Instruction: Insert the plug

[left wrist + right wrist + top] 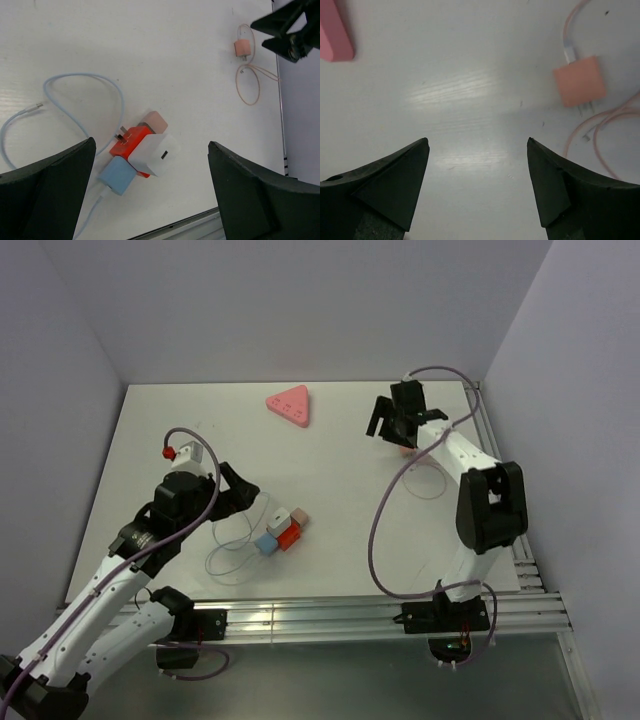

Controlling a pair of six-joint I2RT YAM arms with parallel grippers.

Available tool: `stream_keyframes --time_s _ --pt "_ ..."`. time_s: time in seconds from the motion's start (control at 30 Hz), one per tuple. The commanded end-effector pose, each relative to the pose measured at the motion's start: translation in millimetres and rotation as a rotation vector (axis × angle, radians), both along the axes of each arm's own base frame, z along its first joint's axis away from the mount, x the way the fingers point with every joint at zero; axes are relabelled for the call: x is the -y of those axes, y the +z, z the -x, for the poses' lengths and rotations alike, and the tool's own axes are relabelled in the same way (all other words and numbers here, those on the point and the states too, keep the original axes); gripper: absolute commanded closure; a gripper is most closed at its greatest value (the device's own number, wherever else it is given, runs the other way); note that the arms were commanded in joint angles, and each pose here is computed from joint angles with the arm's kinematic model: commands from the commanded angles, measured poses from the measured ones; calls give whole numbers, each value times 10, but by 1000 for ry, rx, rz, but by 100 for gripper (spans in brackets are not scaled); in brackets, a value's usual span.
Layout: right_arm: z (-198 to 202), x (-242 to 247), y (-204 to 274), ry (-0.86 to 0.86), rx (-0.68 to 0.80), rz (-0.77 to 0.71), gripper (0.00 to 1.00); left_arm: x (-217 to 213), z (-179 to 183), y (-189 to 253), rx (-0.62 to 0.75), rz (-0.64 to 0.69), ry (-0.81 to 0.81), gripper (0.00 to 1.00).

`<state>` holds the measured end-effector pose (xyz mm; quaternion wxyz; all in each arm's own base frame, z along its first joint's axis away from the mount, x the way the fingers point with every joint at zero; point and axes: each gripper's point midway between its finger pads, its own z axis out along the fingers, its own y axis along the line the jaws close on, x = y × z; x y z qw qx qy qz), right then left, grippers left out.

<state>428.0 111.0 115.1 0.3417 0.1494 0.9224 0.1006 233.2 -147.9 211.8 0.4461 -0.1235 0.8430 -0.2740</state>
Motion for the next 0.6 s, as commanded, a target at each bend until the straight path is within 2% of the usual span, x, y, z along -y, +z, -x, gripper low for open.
stream_keyframes --time_s 0.0,0.03,0.07,0.1,0.23,0.43,0.57 --pt "-245 306 -6 54 -37 213 14 141 -12 95 38 49 -67 2" --pt "-278 326 -142 84 -71 241 14 169 -5 85 45 60 -81 1" --pt "-384 319 -87 92 -63 246 14 181 -5 82 51 58 -92 1" --pt "-352 470 -267 66 -138 299 14 200 -7 83 55 60 -102 1" --pt "-401 705 -421 43 -198 393 13 247 -31 94 58 51 -128 2" --pt "-417 919 -574 35 -234 452 13 344 -44 22 47 62 -172 2" --pt "-444 932 -689 43 -254 442 13 393 -54 -11 44 64 -194 2"
